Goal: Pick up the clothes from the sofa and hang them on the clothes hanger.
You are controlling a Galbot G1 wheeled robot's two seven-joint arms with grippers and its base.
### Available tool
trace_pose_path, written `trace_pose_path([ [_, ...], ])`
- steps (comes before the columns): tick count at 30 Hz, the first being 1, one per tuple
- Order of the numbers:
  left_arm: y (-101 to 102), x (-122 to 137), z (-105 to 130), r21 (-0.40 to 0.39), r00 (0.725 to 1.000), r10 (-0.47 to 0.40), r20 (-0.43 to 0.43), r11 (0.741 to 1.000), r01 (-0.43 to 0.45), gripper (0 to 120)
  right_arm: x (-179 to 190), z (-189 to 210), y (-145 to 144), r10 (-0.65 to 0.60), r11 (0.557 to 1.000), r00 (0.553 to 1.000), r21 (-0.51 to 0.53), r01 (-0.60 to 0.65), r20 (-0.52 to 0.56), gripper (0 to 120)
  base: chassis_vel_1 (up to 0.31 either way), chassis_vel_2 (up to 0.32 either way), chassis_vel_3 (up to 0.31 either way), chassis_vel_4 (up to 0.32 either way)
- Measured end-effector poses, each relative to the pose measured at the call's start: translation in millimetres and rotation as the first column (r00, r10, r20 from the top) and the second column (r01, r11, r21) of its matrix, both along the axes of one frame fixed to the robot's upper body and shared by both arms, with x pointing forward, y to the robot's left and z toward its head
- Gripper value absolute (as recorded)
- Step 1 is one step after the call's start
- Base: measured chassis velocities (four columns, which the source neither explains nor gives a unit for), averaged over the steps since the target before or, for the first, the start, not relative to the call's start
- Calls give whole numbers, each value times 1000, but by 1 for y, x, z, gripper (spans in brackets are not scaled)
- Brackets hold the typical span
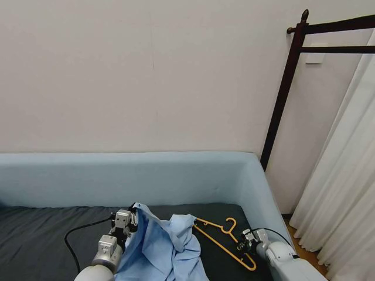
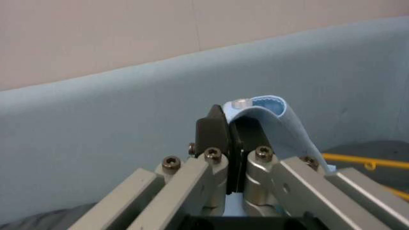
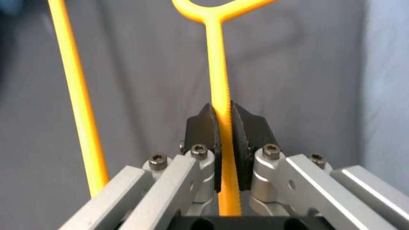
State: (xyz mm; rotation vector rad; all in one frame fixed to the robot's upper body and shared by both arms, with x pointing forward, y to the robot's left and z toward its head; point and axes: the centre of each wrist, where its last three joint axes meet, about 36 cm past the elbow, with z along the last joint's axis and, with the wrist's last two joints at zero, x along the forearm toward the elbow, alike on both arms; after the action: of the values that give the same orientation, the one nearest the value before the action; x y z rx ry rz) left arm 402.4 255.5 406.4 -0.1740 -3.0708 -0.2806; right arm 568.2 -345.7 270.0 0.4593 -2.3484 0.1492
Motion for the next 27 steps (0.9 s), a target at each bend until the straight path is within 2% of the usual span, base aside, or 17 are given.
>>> trace_pose_path([
  [2,2,2,0,-5,1000,3,-5,1000,-3,0,-2,31,4,-6,1000,997,3,6,80,5,0,0,0,0],
  [4,2,3,0,-6,1000,3,-5,1000,-3,0,-4,43,6,-6,1000,993,-3,6,115,5,0,0,0,0],
  [7,3,10,2,-7,1000,1,-3,1000,-1,0,-22,79,5,23,996,966,-90,0,258,5,0,0,0,0],
  [9,3,12,3,-8,1000,0,-3,1000,0,0,-29,85,3,37,992,955,-124,0,293,5,0,0,0,0],
  [11,3,18,7,-8,1000,-2,-3,1000,2,0,-51,95,-1,82,978,925,-210,-3,372,5,0,0,0,0],
  [13,4,24,12,-8,1000,-4,-7,1000,4,0,-73,97,-6,151,958,889,-287,-22,433,5,0,0,0,0],
  [14,4,24,12,-8,1000,-4,-7,1000,4,0,-73,97,-6,151,958,889,-287,-22,433,5,0,0,0,0],
  [18,2,35,21,0,1000,-15,-19,1000,15,0,-118,86,-15,326,894,787,-442,-76,523,5,0,0,0,0],
  [19,2,35,21,0,1000,-15,-19,1000,15,0,-118,86,-15,326,894,787,-442,-76,523,5,0,0,0,0],
  [23,3,39,23,5,999,-22,-28,1000,22,0,-157,71,-5,446,843,687,-527,-107,574,5,0,0,0,0],
  [24,3,39,23,5,999,-22,-28,1000,22,0,-157,71,-5,446,843,687,-527,-107,574,5,0,0,0,0],
  [27,1,39,26,4,999,-27,-37,1000,27,0,-173,63,6,481,828,650,-548,-117,588,5,0,0,0,0],
])
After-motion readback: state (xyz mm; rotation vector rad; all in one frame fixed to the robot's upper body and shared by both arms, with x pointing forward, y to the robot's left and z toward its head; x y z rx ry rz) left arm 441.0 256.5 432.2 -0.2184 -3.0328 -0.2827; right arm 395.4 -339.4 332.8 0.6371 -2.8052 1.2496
